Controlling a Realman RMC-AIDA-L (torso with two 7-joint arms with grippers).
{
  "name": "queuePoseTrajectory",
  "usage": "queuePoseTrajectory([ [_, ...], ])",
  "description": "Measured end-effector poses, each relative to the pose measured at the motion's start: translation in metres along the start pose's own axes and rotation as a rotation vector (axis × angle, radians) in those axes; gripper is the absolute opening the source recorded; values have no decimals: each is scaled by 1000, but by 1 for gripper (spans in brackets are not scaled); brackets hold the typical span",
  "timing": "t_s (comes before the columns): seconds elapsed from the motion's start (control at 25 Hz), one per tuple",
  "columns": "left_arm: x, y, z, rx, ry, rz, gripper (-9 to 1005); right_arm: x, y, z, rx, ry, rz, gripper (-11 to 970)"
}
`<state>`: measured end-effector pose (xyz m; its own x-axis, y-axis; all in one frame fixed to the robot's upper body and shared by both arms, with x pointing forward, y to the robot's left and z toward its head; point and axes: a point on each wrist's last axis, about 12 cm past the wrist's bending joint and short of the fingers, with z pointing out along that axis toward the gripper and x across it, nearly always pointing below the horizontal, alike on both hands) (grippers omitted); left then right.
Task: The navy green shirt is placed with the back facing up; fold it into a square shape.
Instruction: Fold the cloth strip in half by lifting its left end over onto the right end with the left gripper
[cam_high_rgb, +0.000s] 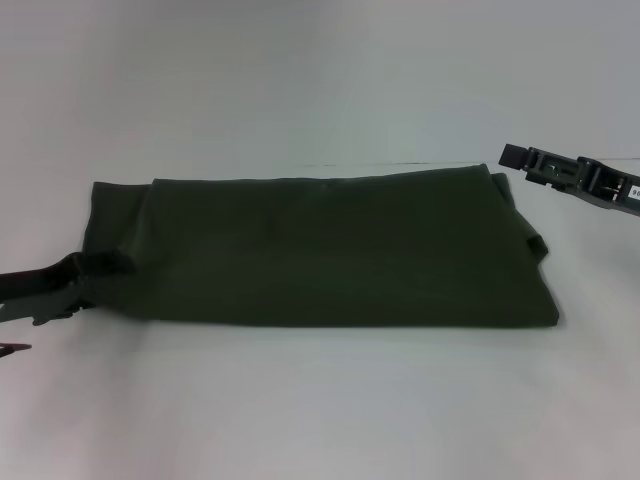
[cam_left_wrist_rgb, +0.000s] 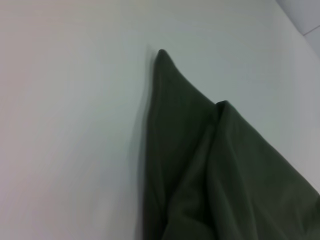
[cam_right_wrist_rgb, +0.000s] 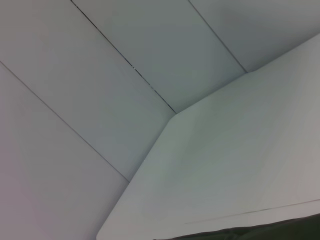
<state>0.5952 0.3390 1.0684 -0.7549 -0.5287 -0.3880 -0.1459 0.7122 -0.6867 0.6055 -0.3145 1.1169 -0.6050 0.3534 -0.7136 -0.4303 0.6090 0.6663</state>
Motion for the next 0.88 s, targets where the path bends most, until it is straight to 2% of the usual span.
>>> queuePoseTrajectory([
  [0.2, 1, -5, 2, 17, 9, 25, 827, 0, 0, 0, 0, 0, 1, 915],
  [0.76, 4, -6, 2, 32, 32, 66, 828, 1, -1, 0, 4, -1, 3, 915],
  [0.88, 3, -4, 1, 25, 24, 93, 736, 1, -1, 0, 4, -1, 3, 915],
])
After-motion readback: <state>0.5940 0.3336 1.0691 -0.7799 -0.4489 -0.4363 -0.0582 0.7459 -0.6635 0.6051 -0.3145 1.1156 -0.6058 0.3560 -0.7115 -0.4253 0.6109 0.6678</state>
